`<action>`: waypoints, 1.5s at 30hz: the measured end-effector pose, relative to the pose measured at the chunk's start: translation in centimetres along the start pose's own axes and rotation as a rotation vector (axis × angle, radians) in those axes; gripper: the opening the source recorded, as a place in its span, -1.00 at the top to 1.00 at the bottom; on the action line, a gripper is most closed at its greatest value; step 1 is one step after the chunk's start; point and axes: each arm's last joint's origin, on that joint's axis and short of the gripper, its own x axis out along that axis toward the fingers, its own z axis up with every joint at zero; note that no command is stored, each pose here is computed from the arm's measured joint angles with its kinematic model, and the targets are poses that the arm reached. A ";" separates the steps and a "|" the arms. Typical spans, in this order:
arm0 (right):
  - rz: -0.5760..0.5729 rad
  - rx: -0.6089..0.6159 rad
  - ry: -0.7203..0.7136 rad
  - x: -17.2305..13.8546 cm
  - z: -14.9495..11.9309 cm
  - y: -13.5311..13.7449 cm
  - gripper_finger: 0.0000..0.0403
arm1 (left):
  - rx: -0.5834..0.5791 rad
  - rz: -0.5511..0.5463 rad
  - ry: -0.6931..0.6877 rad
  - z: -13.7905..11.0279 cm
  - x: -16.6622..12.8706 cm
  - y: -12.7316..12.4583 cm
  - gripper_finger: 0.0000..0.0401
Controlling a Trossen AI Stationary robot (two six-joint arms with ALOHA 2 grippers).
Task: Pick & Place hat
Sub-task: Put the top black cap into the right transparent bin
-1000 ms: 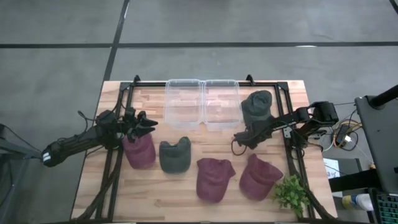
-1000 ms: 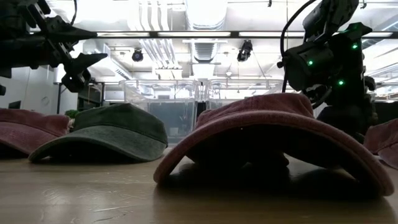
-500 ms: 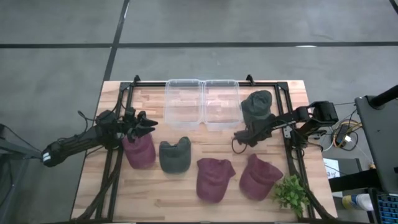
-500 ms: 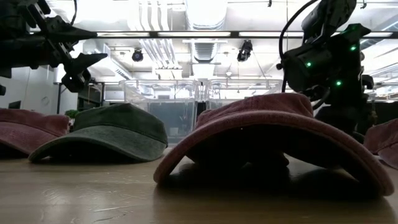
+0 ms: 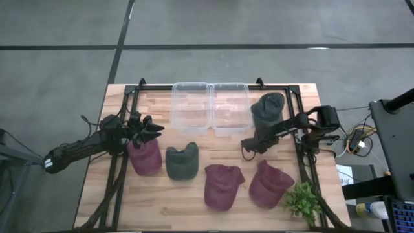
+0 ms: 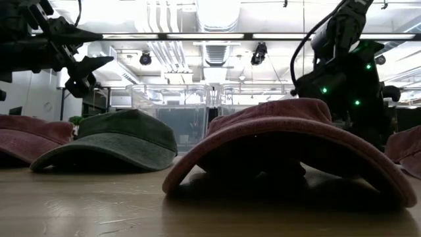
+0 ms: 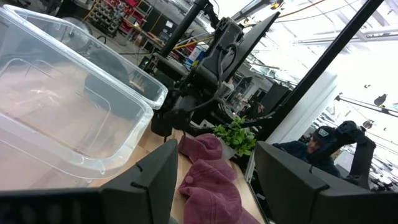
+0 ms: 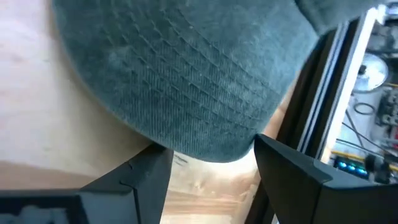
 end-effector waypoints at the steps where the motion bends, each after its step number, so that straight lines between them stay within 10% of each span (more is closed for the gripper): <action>1: -0.013 0.007 0.000 0.1 0.0 0.1 -0.12 | 0.000 0.000 0.000 0.0 0.0 0.0 -0.03; 27: -0.145 0.109 -0.064 0.5 2.2 -0.5 -0.11 | 0.001 -0.002 -0.002 0.0 0.0 0.0 -0.03; 45: -0.222 0.147 -0.106 0.5 2.7 -1.4 0.41 | 0.001 -0.002 -0.002 0.0 0.0 0.0 -0.03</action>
